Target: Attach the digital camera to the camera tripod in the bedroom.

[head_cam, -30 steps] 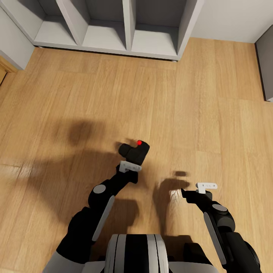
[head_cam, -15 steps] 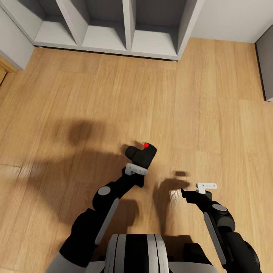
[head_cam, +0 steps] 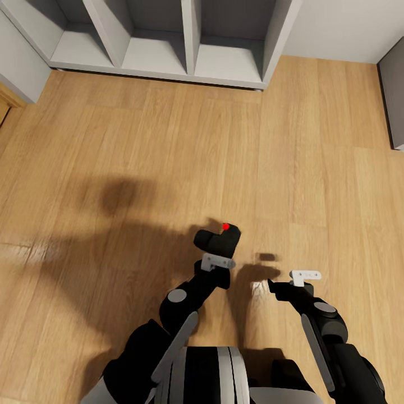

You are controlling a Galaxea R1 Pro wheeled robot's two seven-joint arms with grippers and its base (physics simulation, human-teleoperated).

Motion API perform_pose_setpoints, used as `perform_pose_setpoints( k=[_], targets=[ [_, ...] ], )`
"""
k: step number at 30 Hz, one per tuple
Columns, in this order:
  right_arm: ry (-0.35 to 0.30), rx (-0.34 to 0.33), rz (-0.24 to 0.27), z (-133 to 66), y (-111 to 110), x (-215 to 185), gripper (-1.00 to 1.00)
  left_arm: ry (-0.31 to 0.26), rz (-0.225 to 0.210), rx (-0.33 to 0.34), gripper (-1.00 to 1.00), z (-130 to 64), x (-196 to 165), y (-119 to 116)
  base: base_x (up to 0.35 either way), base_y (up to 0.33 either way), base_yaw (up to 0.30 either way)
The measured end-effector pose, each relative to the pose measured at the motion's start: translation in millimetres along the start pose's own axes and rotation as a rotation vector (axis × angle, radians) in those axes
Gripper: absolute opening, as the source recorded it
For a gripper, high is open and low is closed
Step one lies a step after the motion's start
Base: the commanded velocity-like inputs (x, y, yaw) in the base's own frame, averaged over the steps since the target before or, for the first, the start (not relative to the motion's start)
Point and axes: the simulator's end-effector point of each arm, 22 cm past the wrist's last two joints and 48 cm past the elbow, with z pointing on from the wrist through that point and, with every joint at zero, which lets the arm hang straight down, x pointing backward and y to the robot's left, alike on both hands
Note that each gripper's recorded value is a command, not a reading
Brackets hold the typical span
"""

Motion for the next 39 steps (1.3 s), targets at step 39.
perform_pose_setpoints(
  k=[39],
  targets=[
    [-0.132, -0.007, 0.005, -47.2, 0, -59, 1.0, -0.227, -0.399, 0.454, -1.0, -171.0, -75, 186, 0.0, 0.0, 0.0]
  ],
)
